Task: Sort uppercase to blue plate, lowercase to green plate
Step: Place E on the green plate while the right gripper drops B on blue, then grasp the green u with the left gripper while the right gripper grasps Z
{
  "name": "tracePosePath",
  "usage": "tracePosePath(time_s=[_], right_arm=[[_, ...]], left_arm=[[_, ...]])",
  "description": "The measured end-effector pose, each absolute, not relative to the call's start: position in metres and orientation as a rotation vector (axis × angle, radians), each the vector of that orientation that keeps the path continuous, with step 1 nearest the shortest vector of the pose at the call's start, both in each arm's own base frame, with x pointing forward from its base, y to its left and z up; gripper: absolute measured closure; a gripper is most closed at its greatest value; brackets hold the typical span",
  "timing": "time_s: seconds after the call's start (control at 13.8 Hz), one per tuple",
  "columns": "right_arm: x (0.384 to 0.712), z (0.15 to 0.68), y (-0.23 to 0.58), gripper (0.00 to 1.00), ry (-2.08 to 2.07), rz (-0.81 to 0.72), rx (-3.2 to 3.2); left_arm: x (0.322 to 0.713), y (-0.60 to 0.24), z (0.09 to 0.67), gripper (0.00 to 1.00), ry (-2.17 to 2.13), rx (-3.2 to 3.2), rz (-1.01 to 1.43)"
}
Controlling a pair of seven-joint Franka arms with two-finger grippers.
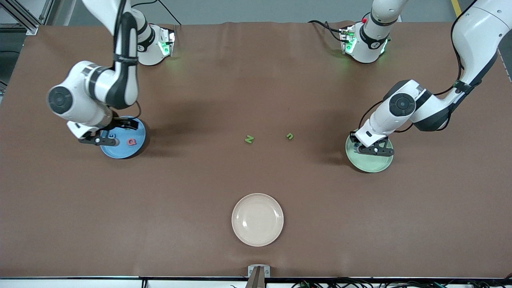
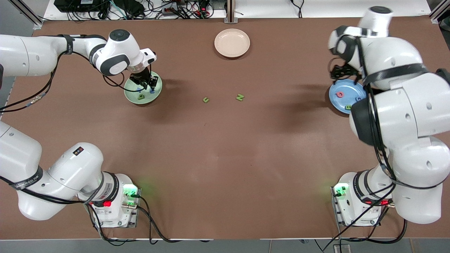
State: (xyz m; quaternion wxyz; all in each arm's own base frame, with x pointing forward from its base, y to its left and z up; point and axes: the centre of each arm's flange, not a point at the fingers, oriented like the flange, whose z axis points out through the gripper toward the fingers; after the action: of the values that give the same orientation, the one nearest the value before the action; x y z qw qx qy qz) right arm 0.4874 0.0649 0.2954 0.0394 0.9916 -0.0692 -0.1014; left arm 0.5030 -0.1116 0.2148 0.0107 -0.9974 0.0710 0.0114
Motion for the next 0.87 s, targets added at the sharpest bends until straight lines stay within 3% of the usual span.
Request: tracePosePath(time_s=[0.36,0.87], right_arm=[[0.488,0.297,0.239,0.0,-0.471,-0.202,2.991],[0.504,0.275,0.411,0.0,-0.898,-0.175,2.976]], left_arm=[[0.504,-0.119,0.218,0.01,0.206,-3.12,0.018],[0.485,-0.253,0.245,0.0,-0.049,-3.159,-0.095]])
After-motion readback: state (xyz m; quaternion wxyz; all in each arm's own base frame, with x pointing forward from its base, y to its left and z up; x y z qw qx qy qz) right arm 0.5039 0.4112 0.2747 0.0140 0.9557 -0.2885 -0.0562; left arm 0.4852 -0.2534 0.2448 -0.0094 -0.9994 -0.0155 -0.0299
